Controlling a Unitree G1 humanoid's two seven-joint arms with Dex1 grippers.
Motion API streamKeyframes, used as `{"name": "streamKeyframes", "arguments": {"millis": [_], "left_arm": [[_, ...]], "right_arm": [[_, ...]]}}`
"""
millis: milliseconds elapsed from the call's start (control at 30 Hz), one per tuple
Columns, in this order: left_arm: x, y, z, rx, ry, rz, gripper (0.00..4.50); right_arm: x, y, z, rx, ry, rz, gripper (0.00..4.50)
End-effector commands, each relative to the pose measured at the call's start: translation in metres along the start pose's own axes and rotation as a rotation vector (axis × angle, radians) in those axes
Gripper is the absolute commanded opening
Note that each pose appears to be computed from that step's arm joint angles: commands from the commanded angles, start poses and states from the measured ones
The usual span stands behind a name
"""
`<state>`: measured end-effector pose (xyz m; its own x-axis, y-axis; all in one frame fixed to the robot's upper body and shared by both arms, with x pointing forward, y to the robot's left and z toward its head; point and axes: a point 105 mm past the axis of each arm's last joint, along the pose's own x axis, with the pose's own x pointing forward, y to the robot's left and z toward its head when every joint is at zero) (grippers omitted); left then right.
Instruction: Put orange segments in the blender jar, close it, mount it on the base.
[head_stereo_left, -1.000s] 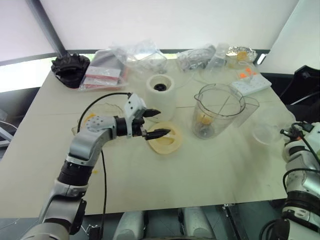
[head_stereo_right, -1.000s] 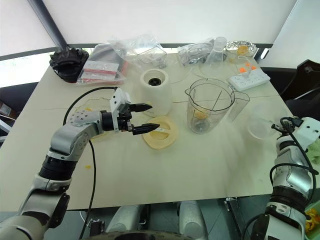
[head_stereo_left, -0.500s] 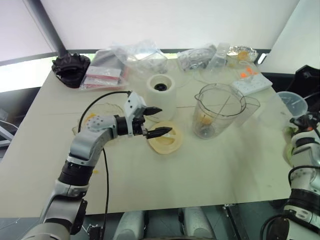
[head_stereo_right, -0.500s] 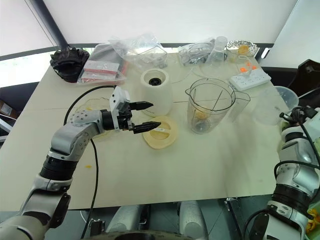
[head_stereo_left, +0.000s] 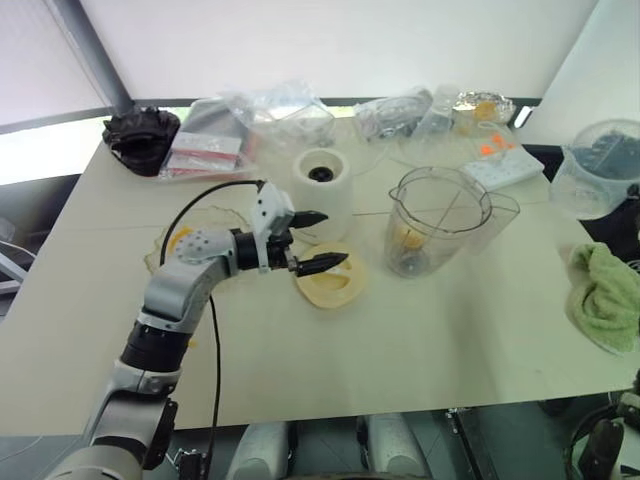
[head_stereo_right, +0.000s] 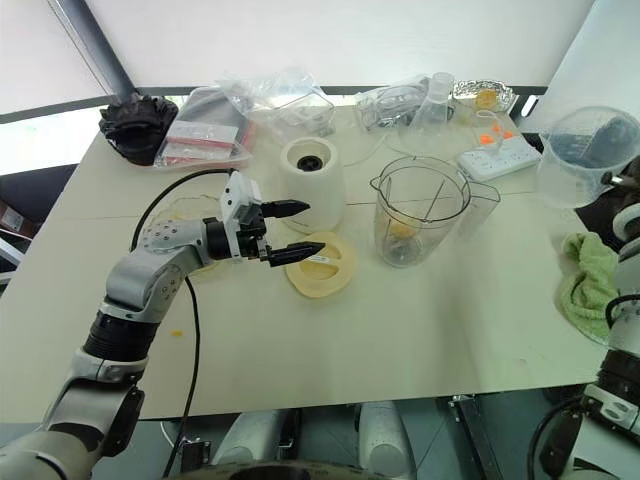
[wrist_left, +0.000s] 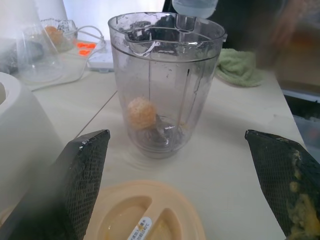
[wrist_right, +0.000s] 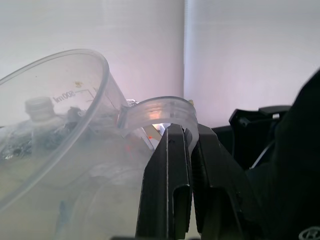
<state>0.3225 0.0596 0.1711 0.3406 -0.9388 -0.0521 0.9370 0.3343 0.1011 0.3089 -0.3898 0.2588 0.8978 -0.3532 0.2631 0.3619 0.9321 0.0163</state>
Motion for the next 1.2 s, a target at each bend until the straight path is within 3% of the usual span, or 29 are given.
{"name": "streamKeyframes", "arguments": {"millis": [33, 433, 900, 1200], "left_arm": [[0.002, 0.001, 0.007, 0.034, -0.025, 0.005, 4.5], [0.003, -0.001, 0.004, 0.039, -0.035, 0.018, 4.5], [0.006, 0.001, 0.004, 0.05, -0.036, 0.018, 4.5], [0.007, 0.0, 0.003, 0.057, -0.036, 0.011, 4.5]], "right_arm": [[0.002, 0.02, 0.042, -0.08, -0.102, 0.093, 0.06], [0.006, 0.057, 0.072, -0.294, -0.119, 0.277, 0.06], [0.001, 0.079, 0.082, -0.612, -0.158, 0.376, 0.06], [-0.002, 0.084, 0.081, -0.703, -0.179, 0.402, 0.06]]}}
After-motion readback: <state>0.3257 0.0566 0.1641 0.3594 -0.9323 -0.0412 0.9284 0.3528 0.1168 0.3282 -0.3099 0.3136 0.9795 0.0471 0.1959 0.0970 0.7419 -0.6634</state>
